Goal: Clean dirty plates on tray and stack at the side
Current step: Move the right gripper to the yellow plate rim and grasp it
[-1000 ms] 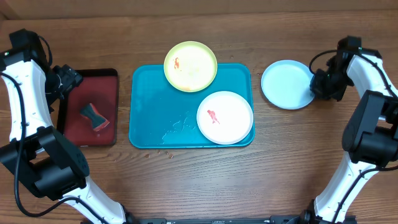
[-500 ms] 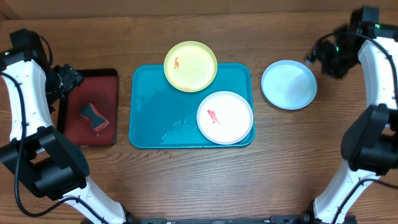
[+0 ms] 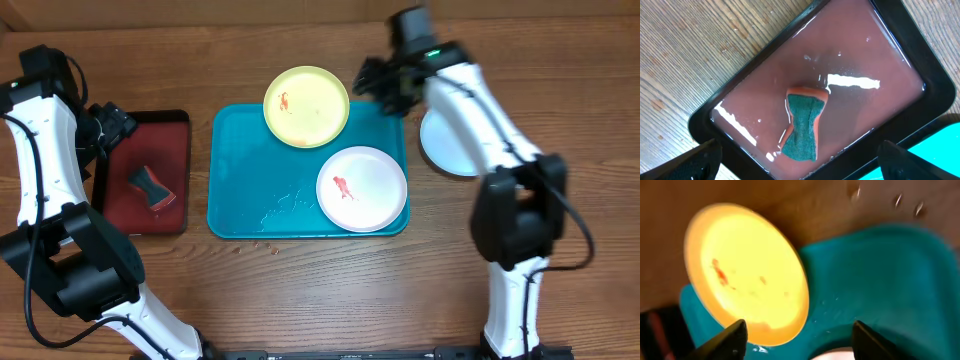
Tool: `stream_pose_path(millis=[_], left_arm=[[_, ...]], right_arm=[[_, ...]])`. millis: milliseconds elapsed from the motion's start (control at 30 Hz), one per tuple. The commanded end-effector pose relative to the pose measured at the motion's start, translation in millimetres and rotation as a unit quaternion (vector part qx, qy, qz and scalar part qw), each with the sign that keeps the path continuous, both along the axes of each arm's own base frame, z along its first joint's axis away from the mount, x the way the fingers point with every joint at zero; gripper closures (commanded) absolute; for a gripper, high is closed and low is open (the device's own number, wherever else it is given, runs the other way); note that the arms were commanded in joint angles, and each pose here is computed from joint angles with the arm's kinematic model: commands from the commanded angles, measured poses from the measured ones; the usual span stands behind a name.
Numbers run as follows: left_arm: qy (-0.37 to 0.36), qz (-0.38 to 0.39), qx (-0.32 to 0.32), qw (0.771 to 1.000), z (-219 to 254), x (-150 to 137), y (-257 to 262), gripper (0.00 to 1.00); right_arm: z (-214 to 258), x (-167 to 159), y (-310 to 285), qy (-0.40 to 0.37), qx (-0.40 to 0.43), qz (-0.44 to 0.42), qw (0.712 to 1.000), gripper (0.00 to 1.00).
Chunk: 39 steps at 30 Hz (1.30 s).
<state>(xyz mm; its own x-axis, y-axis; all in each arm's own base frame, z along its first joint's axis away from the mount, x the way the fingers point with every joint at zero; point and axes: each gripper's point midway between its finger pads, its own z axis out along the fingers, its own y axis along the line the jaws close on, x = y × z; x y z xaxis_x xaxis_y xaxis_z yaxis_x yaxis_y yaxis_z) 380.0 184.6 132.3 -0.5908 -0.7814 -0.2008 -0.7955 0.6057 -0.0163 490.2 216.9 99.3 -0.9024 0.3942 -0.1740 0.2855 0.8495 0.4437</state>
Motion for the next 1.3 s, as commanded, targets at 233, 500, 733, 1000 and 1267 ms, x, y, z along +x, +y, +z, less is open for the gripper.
stream_pose_path(millis=[233,500,733,1000,1267], left_arm=[[-0.002,0.000,-0.003,1.000,2,2,-4,0.00],[-0.001,0.000,-0.004,1.000,1,1,-5,0.00],[-0.002,-0.001,-0.007,1.000,1,2,-6,0.00],[-0.005,-0.002,-0.014,1.000,1,3,-8,0.00],[-0.006,-0.003,-0.016,1.000,1,3,-9,0.00]], right_arm=[[-40,-28,49,0.038,-0.049,-0.123,0.990,0.37],[-63,-40,66,0.059,-0.052,-0.181,0.980,0.42],[-73,-42,76,0.058,-0.051,-0.173,0.982,0.44],[-91,-55,95,0.076,-0.050,-0.161,0.983,0.54],[-92,-59,97,0.075,-0.057,-0.157,0.983,0.54]])
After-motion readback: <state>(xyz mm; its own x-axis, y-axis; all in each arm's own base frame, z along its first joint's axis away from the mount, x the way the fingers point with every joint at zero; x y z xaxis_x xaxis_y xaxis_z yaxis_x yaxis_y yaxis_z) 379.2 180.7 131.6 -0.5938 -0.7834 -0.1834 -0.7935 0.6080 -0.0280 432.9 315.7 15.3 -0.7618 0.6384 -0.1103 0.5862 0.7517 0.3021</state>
